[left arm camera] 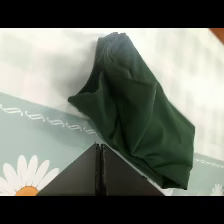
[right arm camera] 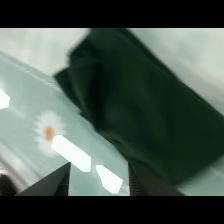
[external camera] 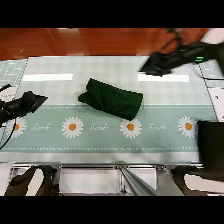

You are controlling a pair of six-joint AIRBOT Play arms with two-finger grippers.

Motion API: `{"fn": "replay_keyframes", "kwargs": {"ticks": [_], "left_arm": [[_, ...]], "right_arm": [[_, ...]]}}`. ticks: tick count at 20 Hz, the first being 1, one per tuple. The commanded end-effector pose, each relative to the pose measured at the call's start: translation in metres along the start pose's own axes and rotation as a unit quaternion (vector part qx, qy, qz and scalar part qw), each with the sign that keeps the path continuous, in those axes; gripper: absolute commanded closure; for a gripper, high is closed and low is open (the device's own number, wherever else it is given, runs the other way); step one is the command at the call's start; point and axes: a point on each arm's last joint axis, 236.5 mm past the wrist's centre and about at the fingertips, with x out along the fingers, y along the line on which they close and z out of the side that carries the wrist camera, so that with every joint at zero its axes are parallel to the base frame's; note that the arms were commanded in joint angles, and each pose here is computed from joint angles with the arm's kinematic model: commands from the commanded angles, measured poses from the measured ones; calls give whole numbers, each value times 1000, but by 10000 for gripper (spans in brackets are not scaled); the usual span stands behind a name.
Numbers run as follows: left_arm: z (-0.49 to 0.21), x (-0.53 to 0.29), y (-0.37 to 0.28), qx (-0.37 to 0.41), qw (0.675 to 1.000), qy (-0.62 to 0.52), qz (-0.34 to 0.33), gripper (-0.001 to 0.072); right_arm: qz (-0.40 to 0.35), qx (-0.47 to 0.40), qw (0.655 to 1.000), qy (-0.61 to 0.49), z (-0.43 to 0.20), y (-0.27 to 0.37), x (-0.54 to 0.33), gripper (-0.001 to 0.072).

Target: Fold the shirts.

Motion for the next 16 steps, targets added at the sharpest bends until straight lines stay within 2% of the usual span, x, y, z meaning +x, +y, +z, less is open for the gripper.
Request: {"fn": "replay_keyframes", "kwargs": {"ticks": [1,3,5,8,11,16], "left_arm": [[1,0,-7,-11,1000,-2,-15,690],[-3,0,-8,-11,1000,7,-18,690],[-9,1,-8,-5,1000,18,-20,690],[-15,3,-4,-5,1000,25,-18,690],[-26,8,4,-15,999,37,-14,690],[-41,14,15,-19,998,52,-10,690]], "right_arm": [[-215,38,974,-63,-46,-92,-97,297],[-288,92,946,-116,-86,-141,-120,295],[-280,159,936,-142,-128,-171,-99,292],[-171,251,942,-140,-159,-180,-27,292],[-47,298,946,-120,-150,-159,35,292],[65,346,934,-55,-130,-134,119,292]]}}
